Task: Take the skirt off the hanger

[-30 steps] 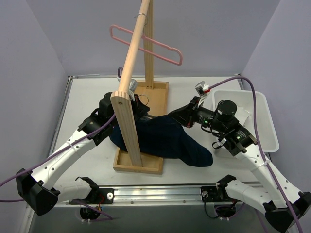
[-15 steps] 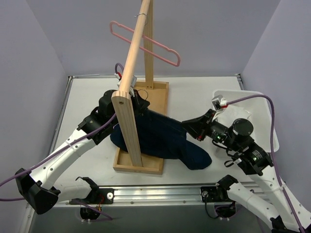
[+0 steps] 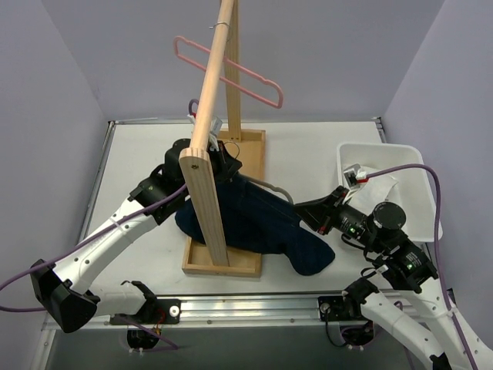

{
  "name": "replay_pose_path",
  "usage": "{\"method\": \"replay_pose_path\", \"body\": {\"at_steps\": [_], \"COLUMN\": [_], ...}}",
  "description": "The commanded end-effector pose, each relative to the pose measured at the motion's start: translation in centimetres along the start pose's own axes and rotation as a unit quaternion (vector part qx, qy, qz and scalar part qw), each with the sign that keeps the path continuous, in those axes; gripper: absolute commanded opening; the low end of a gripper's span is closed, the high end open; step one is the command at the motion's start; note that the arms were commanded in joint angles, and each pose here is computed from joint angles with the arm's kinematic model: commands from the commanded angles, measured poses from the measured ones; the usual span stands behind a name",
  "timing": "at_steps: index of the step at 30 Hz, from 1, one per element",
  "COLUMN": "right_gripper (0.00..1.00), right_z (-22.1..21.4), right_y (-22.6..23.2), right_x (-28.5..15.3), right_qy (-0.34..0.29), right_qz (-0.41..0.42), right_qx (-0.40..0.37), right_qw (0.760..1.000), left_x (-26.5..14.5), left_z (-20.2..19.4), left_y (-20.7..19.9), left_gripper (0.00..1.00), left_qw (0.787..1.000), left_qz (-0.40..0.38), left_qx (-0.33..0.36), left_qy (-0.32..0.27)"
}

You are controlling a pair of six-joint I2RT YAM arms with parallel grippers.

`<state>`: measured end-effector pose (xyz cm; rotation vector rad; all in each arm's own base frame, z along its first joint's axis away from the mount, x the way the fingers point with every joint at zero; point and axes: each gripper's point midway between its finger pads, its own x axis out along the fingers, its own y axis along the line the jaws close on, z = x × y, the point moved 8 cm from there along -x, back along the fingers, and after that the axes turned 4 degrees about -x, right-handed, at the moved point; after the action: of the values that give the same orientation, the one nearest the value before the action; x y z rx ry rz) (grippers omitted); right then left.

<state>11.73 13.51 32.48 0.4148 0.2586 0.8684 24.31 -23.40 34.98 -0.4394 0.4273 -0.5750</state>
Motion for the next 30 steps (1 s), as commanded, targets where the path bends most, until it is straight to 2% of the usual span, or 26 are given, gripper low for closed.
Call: {"method": "replay_pose_path", "body": {"at_steps": [1,6,10,22,30], "right_gripper": [0.0,0.0,0.0,0.0,0.0], "right_z": [-0.9,-2.7,-4.1,-5.1,-5.2], "right_y": [0.4,-0.7,-0.9,1.5,1.9], "right_x": [-0.1,2.5,2.9,1.8,-0.5], "right_qy": [0.032,0.066,0.074,0.083,0.11], "right_qz": [0.021,0.033,0.035,0.074,0.054], "right_qx": [0.015,0.023,0.022,0.023,0.017], "right_qw": [0.999,0.997,0.996,0.993,0.992], "left_x": [-1.3,-2.6,-2.9,-2.6,-2.4], "left_z": [6.9,7.5,8.2,9.0,10.2], "left_y": [0.8,-0.6,-0.7,-0.5,-0.4], "left_gripper": [0.02,0.02,0.02,0.02,0.02], "left_qw": [0.986,0.987,0.985,0.983,0.98], "left_qz": [0.054,0.004,0.01,0.022,0.033], "left_qx": [-0.042,-0.073,-0.069,-0.069,-0.057], "left_qy": [-0.151,-0.145,-0.156,-0.169,-0.187]}}
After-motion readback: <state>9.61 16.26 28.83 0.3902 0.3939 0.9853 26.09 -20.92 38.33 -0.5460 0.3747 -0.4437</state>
